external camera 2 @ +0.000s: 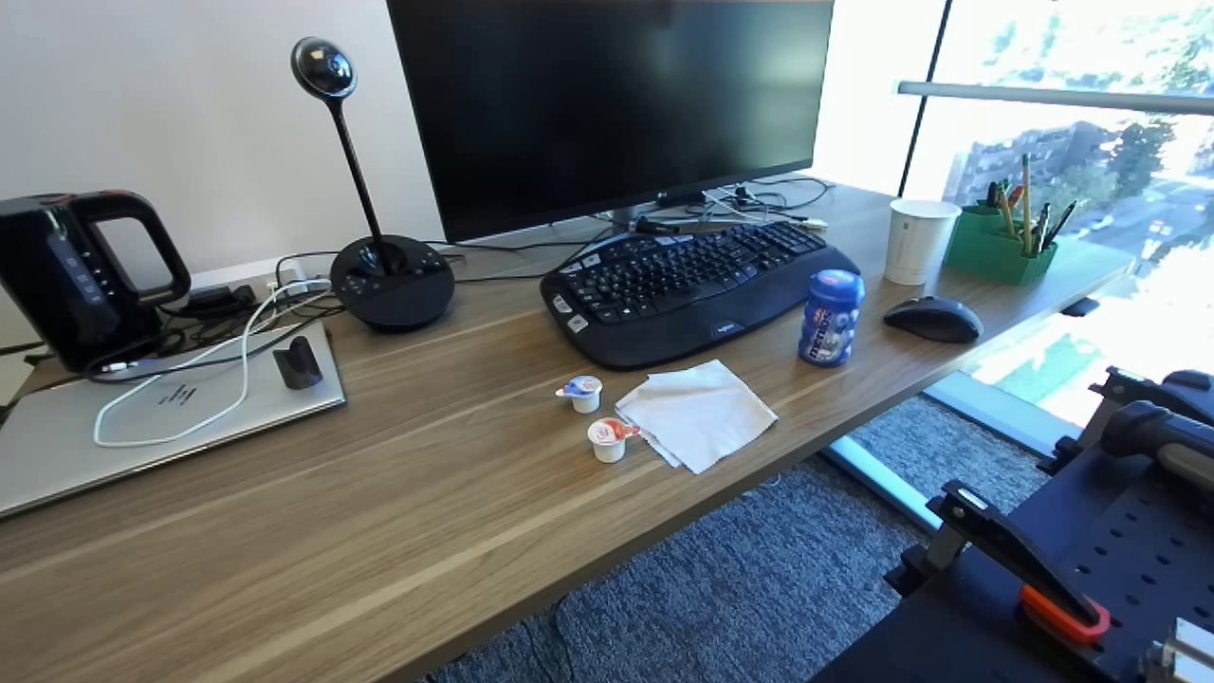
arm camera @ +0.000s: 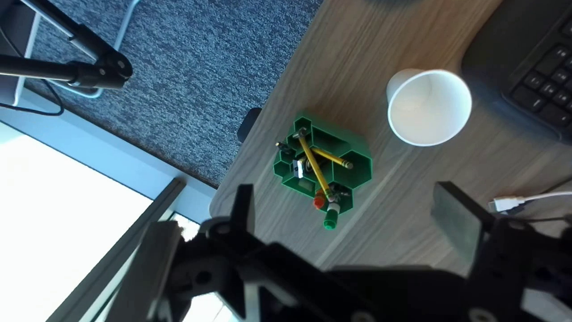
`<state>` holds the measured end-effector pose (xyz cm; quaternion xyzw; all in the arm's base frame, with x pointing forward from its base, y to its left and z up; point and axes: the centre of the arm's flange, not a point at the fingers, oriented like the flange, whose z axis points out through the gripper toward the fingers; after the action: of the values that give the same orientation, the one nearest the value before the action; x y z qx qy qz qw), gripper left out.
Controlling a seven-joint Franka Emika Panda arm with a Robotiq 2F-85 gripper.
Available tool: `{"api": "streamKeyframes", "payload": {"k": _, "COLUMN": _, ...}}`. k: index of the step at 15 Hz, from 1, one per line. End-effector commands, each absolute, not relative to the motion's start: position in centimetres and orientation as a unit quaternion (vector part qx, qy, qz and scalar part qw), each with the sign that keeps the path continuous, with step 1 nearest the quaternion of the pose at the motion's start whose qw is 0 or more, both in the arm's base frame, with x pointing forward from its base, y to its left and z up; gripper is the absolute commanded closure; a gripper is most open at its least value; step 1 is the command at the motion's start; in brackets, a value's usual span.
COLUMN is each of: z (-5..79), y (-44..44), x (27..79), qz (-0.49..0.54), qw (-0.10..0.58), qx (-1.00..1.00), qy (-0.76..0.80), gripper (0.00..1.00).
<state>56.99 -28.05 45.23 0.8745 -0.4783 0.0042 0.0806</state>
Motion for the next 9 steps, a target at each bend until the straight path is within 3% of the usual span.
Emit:
{"api": "streamKeyframes", "payload": {"k": 1, "z": 45.5, "y": -31.0, "x": 58.1, "qz": -0.006, "qw": 0.067, "qx": 0.852, "qy": -0.52, "gripper": 0.0}}
{"api": "streamKeyframes", "payload": {"k": 9, "z": 45.1, "y": -34.0, "x": 58.0, "qz": -0.03, "qw": -0.058, "qx": 0.885, "qy": -0.462, "gripper": 0.0}}
